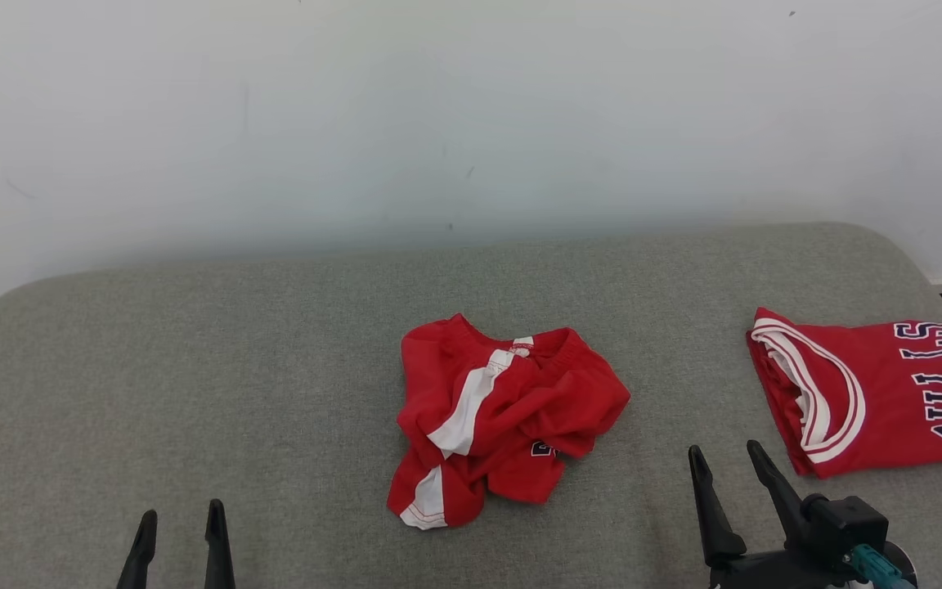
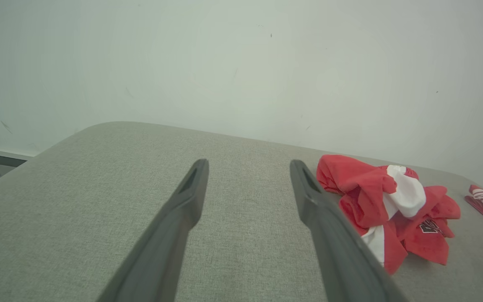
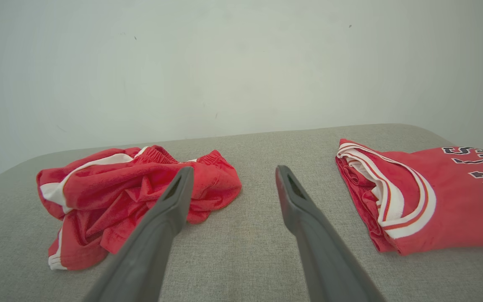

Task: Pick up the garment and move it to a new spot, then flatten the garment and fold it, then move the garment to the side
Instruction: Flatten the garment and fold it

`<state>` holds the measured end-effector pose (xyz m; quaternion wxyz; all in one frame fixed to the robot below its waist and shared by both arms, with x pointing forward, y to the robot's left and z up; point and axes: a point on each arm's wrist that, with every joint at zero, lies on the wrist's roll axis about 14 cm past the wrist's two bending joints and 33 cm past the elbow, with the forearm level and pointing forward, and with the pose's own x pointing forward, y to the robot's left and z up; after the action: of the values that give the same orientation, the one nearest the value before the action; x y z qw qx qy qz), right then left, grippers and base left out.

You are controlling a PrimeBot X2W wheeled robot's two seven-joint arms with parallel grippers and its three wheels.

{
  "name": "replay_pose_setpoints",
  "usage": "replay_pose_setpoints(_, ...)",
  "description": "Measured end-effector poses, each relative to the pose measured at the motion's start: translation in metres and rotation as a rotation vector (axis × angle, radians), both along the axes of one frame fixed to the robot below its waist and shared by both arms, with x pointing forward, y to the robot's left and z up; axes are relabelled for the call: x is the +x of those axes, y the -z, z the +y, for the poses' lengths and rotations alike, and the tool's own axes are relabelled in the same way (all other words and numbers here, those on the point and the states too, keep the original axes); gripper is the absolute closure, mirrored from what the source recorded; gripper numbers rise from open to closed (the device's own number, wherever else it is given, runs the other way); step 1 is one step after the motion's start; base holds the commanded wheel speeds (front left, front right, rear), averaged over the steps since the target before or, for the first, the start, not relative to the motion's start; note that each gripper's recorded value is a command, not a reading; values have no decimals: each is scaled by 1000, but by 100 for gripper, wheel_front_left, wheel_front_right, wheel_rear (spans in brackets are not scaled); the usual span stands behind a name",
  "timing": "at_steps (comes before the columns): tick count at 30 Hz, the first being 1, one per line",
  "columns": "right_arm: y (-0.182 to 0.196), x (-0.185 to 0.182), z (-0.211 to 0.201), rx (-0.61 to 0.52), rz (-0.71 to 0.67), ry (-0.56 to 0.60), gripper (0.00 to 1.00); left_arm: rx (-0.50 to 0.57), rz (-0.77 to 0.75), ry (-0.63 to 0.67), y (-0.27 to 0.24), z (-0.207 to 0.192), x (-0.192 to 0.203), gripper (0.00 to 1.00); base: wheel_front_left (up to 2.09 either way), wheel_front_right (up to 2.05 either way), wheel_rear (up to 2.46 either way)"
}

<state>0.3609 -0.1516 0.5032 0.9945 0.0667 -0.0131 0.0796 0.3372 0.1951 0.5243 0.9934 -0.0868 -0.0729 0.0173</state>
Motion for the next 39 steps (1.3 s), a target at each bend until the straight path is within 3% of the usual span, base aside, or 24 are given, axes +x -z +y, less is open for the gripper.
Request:
replay_pose_setpoints(22, 4, 2, 5, 8, 15, -7, 0, 4, 59, 73, 10, -23, 12, 0, 0, 0, 0)
replay_pose_setpoints(28, 8, 0, 1, 9, 25, 4, 0, 3, 97, 180, -9, -48, 54, 0, 0, 0, 0)
replay_pose_setpoints(32, 9, -1, -2, 7, 30, 14, 0, -4, 203, 288, -14, -74, 89, 0, 0, 0, 0)
replay_pose_setpoints(39, 13, -6, -14, 4, 46, 49, 0, 117, 425, 490, -1, -140, 127, 0, 0, 0, 0)
